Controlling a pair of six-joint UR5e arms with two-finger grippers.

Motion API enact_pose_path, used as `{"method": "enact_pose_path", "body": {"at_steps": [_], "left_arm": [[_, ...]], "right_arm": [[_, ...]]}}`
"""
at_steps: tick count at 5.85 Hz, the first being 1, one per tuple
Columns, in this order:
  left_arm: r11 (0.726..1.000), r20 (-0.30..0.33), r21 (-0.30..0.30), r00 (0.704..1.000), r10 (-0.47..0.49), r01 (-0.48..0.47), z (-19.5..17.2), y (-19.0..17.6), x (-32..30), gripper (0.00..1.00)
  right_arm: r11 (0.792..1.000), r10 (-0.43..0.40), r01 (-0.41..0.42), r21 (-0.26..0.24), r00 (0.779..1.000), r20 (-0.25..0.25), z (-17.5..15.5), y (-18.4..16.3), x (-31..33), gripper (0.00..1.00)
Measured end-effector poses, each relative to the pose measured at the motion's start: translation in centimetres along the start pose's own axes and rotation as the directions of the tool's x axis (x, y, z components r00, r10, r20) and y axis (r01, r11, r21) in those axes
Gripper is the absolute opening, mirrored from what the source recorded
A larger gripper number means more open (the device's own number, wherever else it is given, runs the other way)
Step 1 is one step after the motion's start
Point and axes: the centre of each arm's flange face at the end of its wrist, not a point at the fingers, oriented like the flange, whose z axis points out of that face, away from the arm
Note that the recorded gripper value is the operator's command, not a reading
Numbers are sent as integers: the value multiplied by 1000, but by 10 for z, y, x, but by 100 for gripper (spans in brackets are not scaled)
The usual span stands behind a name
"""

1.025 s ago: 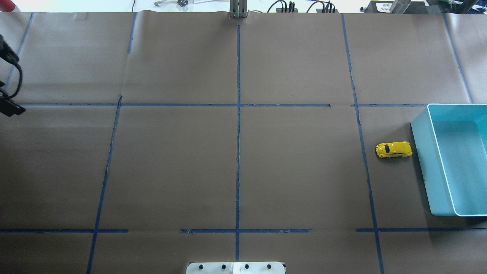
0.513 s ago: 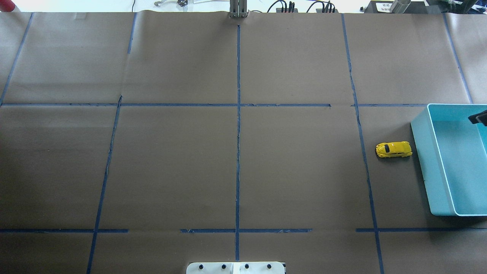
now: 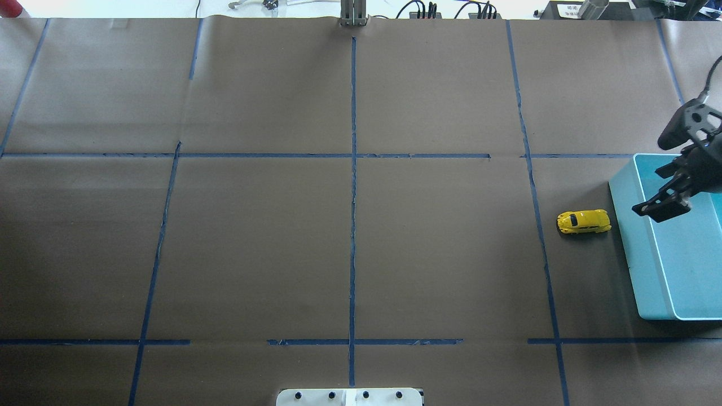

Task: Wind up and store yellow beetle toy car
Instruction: 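Move the right gripper down to the car beside the bin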

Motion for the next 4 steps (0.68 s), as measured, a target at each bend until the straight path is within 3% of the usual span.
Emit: {"method": "enact_pose_path", "body": {"at_steps": [1, 3, 4], "left_arm": [[1000, -2, -3, 1000, -13, 13, 2, 1, -6, 100], [999, -2, -16, 1000, -29, 29, 14, 3, -19, 100], [1000, -2, -8, 1000, -25, 25, 17, 1, -22, 100]], "right_arm": [[991, -135, 134, -14, 991, -14, 14, -14, -25, 100], [912, -409, 406, -52, 909, -78, 23, -25, -39, 100], [885, -465, 460, -73, 882, -79, 35, -31, -36, 100]]}}
